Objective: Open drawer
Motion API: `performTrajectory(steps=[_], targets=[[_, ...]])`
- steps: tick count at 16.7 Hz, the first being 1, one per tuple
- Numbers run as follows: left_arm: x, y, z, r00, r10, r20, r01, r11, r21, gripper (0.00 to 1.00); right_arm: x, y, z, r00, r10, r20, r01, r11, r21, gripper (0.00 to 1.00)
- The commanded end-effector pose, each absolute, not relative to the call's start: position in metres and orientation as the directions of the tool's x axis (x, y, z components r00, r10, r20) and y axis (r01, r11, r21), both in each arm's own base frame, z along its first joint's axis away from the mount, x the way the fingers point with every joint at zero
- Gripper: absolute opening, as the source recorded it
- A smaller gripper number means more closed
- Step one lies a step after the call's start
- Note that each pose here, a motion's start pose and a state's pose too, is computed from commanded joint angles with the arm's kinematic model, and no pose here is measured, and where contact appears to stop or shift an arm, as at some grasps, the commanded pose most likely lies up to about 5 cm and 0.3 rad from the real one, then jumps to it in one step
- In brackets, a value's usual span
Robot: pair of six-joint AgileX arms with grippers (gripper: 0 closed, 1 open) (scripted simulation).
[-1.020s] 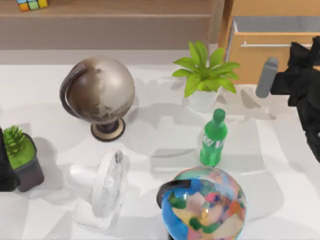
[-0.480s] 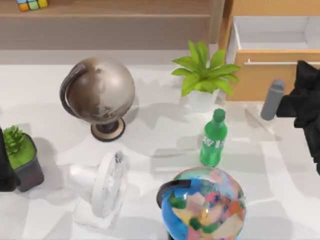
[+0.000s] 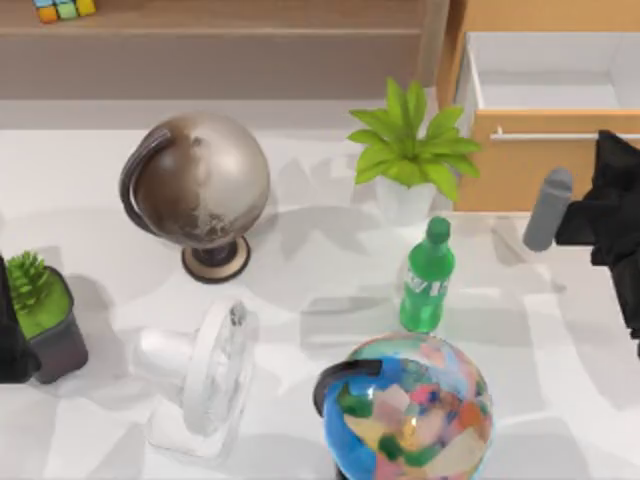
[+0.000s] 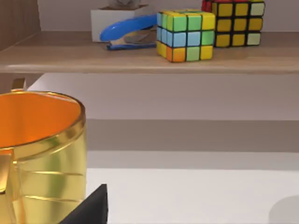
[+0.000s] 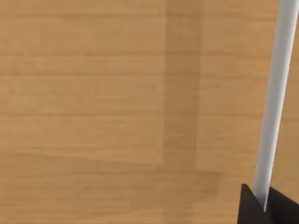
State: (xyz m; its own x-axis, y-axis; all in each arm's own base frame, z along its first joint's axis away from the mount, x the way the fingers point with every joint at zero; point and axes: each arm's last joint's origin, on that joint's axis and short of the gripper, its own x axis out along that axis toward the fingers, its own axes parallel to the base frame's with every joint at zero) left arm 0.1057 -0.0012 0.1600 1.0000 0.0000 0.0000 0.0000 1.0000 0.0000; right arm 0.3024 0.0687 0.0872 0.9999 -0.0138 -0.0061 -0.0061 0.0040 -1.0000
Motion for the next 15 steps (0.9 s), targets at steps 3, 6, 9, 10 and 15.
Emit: performTrajectory(steps=[3, 6, 9, 10, 15], targets=[[0.106, -0.001, 0.16, 1.0, 0.0, 0.0, 0.0, 1.0, 0.0, 1.0, 0.283, 0.071, 0.087, 1.0, -0.01, -0.001, -0.001, 0.008, -1.0, 0.0], [0.106, -0.001, 0.16, 1.0, 0.0, 0.0, 0.0, 1.0, 0.0, 1.0, 0.257, 0.069, 0.086, 1.0, -0.015, -0.009, -0.009, 0.006, -1.0, 0.0], [0.106, -0.001, 0.16, 1.0, 0.0, 0.0, 0.0, 1.0, 0.0, 1.0, 0.243, 0.068, 0.087, 1.0, -0.017, -0.011, -0.011, 0.003, -1.0, 0.0], [0.106, -0.001, 0.16, 1.0, 0.0, 0.0, 0.0, 1.0, 0.0, 1.0, 0.243, 0.068, 0.087, 1.0, -0.017, -0.011, -0.011, 0.003, -1.0, 0.0], [0.106, -0.001, 0.16, 1.0, 0.0, 0.0, 0.0, 1.0, 0.0, 1.0, 0.243, 0.068, 0.087, 1.0, -0.017, -0.011, -0.011, 0.003, -1.0, 0.23]])
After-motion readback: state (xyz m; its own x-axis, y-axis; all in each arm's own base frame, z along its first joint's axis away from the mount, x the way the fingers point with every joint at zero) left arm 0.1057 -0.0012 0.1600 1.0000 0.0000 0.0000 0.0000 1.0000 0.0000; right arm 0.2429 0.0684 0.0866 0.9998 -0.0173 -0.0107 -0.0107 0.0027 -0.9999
